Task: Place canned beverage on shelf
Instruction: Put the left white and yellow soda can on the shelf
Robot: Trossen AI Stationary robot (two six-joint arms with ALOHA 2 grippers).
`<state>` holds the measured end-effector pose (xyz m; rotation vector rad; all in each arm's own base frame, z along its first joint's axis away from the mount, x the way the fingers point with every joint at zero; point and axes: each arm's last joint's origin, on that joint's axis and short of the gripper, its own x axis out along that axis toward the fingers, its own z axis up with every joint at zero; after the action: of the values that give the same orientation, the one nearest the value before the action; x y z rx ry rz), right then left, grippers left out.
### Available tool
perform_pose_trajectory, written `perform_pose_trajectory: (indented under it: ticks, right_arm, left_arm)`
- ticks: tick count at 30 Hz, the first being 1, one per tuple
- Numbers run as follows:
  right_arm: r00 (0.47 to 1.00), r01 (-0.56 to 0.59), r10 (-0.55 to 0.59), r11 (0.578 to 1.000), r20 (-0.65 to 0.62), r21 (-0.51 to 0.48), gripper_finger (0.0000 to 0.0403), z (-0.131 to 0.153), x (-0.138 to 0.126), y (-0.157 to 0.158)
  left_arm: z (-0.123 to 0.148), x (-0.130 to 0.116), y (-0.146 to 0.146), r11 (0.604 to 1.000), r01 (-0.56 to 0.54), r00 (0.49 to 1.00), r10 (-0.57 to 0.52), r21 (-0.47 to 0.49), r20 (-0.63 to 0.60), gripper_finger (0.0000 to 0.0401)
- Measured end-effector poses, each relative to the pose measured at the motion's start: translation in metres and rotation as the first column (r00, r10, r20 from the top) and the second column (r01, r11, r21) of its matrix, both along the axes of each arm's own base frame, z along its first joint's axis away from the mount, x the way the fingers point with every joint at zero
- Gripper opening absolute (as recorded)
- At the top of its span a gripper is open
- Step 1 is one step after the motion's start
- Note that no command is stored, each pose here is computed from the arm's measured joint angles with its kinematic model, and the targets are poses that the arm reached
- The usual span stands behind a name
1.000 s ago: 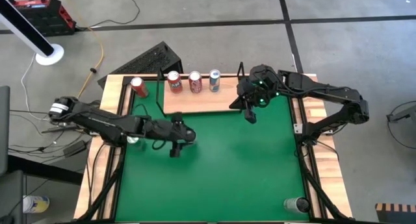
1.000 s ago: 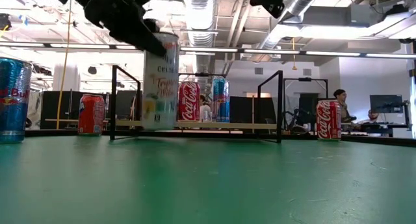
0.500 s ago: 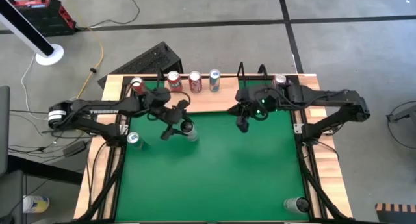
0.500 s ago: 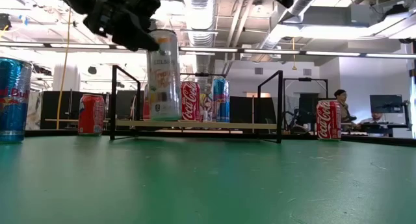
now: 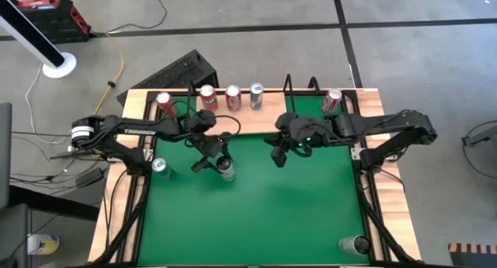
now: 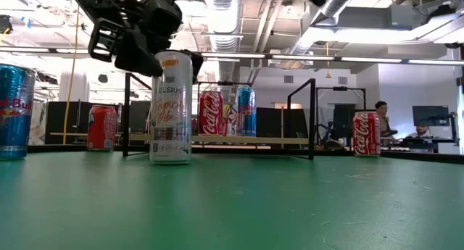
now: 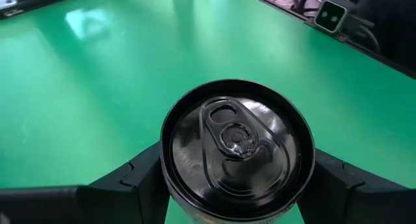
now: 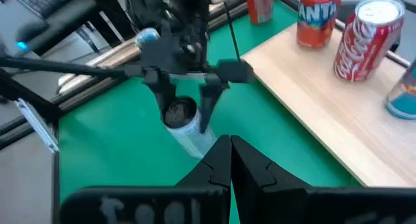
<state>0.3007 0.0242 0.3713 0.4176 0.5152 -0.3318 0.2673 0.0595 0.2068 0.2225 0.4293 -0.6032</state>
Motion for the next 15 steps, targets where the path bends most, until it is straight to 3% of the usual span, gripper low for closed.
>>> perform_pose_trajectory:
  ticks: [8,15]
  right_arm:
    - [0.999,-0.035,0.035,0.999,-0.022,0.002,0.0028,-0.015,0.021,-0.009]
    - [0.993,-0.119,0.119,0.993,0.016,0.002,0.0028,-0.016,0.030,-0.017]
  left_arm:
    - [0.000,0.001,-0.006,1.000,0.010,1.000,-0.010,-0.011,-0.014,0.0241]
    - [-0.001,0.003,-0.014,1.000,0.006,0.999,-0.007,-0.027,-0.045,0.0368]
